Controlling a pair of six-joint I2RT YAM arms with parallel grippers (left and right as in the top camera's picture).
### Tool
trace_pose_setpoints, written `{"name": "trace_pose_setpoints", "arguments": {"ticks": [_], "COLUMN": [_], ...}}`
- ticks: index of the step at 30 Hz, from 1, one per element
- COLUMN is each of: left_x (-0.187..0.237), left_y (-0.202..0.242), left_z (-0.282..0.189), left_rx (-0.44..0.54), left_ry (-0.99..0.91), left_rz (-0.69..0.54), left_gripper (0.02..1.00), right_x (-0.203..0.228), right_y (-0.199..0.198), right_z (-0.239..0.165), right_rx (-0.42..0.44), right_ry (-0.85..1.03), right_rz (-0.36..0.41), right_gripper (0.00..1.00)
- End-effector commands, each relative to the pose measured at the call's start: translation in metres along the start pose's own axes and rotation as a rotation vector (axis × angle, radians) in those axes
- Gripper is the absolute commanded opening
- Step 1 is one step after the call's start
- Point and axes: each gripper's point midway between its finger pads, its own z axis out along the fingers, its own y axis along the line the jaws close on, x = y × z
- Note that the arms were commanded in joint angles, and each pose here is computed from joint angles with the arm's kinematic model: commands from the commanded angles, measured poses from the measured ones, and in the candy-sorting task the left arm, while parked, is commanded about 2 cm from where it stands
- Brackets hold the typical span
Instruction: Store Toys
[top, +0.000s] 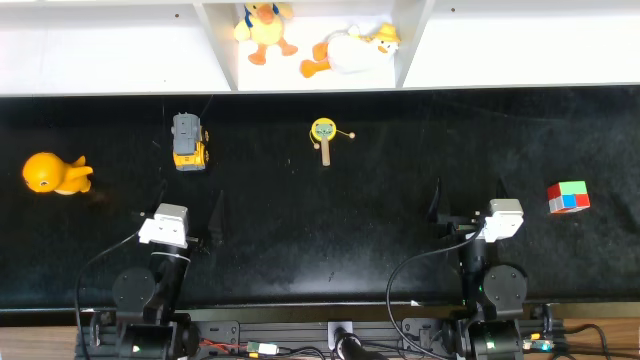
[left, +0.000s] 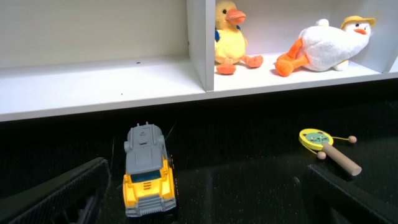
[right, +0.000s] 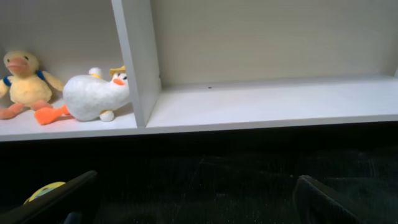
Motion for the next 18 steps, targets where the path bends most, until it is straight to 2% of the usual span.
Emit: {"name": "trace_pose_setpoints", "arguments": {"ticks": [1, 6, 13, 18], "left_x": [0.001, -0.007, -0.020, -0.036], "left_y": [0.002, 0.002, 0.014, 0.025], "left_z": [0.000, -0.005, -0.026, -0.028], "left_rx": [-0.010, -0.011, -0.070, -0.022], "left_ry": [-0.002, 0.033, 0.288, 0.467], "left_rz": [-0.010, -0.016, -0.074, 0.020], "left_gripper": [0.998, 0.998, 0.996, 0.996], "right_x": [0.004, 0.004, 0.004, 0.004], "right_y": [-0.003, -0.003, -0.003, -0.003], "right_z": [0.000, 0.000, 0.000, 0.000], "right_rx": [0.013, 0.013, 0.013, 0.013], "right_ry": [0.001, 0.001, 0.001, 0.001], "right_rz": [0.004, 0.004, 0.004, 0.004], "right_gripper": [0.996, 0.993, 0.996, 0.996]}}
